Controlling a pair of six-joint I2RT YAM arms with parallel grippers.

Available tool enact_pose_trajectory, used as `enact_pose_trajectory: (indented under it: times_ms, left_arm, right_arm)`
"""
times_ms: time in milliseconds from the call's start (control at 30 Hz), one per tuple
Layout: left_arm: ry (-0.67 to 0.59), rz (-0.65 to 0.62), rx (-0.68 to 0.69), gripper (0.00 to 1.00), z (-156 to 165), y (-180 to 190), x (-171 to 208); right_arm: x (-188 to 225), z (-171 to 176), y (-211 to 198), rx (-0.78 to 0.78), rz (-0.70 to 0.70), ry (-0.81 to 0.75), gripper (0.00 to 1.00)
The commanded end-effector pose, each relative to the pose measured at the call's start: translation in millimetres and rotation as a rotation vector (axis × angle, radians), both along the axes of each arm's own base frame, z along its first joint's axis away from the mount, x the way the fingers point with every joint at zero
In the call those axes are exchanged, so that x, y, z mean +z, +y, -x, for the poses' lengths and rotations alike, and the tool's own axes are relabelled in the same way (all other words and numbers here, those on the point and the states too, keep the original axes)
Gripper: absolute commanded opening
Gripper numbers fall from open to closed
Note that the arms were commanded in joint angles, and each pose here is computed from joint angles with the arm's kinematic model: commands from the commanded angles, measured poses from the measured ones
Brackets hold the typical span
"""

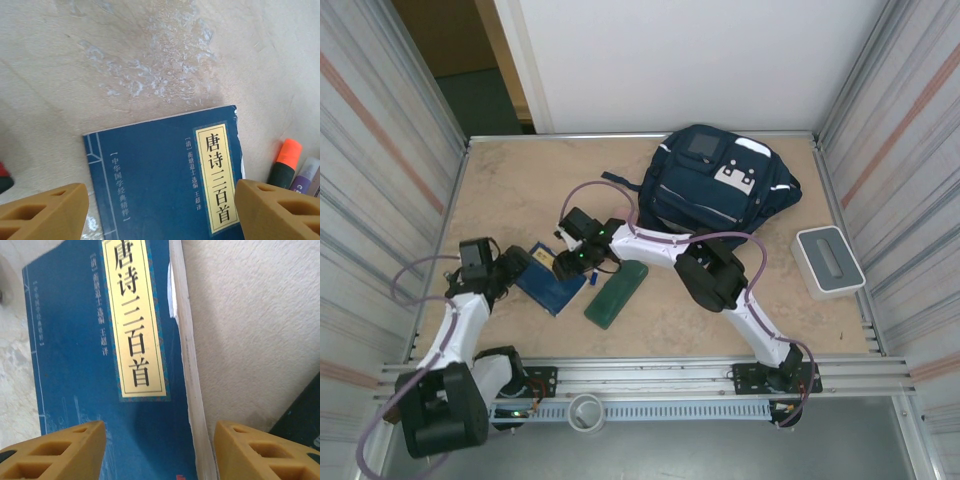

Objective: Pack the student bag

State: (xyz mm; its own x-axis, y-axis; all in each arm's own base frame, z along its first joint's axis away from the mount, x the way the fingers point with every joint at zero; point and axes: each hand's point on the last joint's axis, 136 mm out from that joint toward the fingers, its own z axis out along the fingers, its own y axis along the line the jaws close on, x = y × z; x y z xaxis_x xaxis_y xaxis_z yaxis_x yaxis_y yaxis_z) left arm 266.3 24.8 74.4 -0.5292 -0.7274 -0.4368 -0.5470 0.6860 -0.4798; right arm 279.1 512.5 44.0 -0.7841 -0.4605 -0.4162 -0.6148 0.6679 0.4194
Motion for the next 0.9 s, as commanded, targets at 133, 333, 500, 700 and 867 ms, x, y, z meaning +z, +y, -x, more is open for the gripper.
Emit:
enact_pose_trajectory:
  times_ms: [133,333,500,700,867]
  left_arm:
    - [0.133,0.06,-0.021,0.74,35.6,-14.1,-39.5]
    - [0.132,0.144,-0.1,0.67,25.7,-31.8,-44.8]
    - [0.133,0.198,-0.147,0.59,18.4,-42.9,-51.6]
    - [0.113,0.221,-0.21,0.5,10.0,-57.3,-51.0]
    - [0.118,0.22,-0.217,0.48,8.2,-59.1,-53.2]
  right_arm:
    - [1.8,-2.2,6.6,-0.043,-0.004,0.028,0.56]
    - [-8.2,-3.4,6.9,-0.056,0.014,0.046,0.55]
    - [-21.2,1.8,11.7,-0.039,0.016,0.097,0.51]
    - [8.0,8.1,29.0,-0.012,-0.11,0.163,0.26]
    - [34.5,6.2,35.4,-0.017,-0.208,0.2,0.11]
